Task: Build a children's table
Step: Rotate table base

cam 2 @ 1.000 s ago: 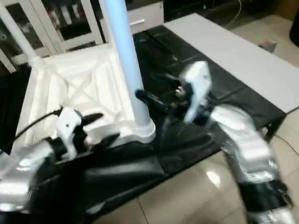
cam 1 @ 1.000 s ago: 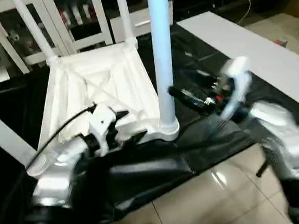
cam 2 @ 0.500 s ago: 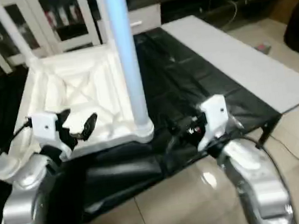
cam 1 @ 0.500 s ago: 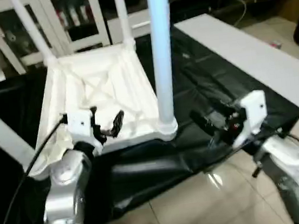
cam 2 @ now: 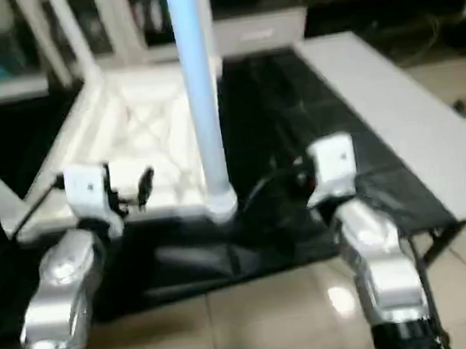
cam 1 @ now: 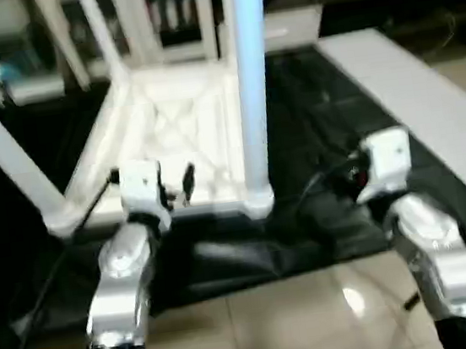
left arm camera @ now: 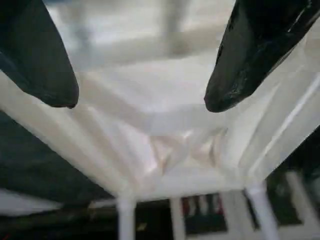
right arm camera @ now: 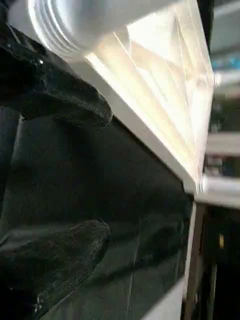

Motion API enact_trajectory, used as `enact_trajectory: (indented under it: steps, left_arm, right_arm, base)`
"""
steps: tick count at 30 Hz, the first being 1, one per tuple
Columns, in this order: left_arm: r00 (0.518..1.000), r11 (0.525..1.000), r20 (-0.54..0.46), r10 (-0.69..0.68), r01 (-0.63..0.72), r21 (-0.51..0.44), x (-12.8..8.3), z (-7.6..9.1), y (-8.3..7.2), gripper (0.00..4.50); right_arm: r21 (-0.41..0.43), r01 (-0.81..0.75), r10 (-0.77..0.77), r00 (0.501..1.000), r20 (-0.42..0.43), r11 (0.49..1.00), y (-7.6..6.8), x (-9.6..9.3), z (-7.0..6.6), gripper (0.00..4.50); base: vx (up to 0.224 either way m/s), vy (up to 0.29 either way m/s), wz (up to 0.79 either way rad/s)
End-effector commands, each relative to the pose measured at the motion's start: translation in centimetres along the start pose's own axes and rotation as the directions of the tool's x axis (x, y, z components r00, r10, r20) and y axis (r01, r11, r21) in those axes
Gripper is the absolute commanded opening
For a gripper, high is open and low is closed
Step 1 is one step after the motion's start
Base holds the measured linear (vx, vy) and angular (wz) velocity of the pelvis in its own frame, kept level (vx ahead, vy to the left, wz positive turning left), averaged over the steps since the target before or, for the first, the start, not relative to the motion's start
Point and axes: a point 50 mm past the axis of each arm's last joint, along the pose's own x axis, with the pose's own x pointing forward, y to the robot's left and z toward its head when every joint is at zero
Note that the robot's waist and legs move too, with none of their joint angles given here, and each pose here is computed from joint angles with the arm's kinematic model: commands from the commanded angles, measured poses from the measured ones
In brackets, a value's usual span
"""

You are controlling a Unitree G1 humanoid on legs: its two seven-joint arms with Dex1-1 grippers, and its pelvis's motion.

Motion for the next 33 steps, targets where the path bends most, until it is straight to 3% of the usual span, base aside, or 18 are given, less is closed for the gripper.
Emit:
enact_trajectory:
  steps: [1, 7, 12, 18, 25, 33]
  left_arm:
    - [1.000, 1.000, 0.010, -0.011, 0.011, 0.009, 0.2, 0.5, -0.5, 4.49]
    - [0.999, 1.000, 0.048, -0.021, 0.022, -0.021, -0.1, 0.8, -0.2, 4.49]
    - [0.999, 1.000, 0.034, -0.017, 0.017, -0.010, -0.2, 0.7, 0.2, 4.49]
    - [0.999, 1.000, 0.032, -0.014, 0.015, -0.012, -0.2, 0.7, 0.4, 4.49]
    - [0.998, 0.998, 0.033, -0.053, 0.054, -0.022, -0.4, 0.6, -0.3, 4.49]
    - [0.996, 0.996, 0.029, -0.082, 0.083, -0.042, -0.3, 0.4, -0.5, 4.49]
  right_arm:
    - [-0.002, 0.003, -0.003, 1.000, -0.007, 1.000, -0.3, -0.3, 0.0, 3.29]
    - [0.033, -0.109, 0.109, 0.994, 0.000, 0.994, 2.4, -0.4, -0.4, 3.29]
    - [0.014, -0.157, 0.157, 0.988, 0.013, 0.988, 3.1, -0.4, -0.3, 3.29]
    - [0.045, -0.125, 0.124, 0.992, 0.027, 0.991, 2.6, -0.2, -0.1, 3.29]
    - [0.099, 0.036, -0.041, 0.998, 0.045, 0.994, 0.2, -0.5, 0.0, 3.29]
    - [0.107, -0.040, 0.032, 0.997, 0.068, 0.993, 0.3, -1.3, 0.2, 3.29]
  base:
    - [-0.111, 0.101, 0.02]
    - [-0.108, -0.057, 0.09]
    - [-0.053, 0.011, 0.59]
    - [0.083, 0.065, 0.56]
    - [0.160, 0.034, 0.13]
    - [0.169, -0.066, -0.13]
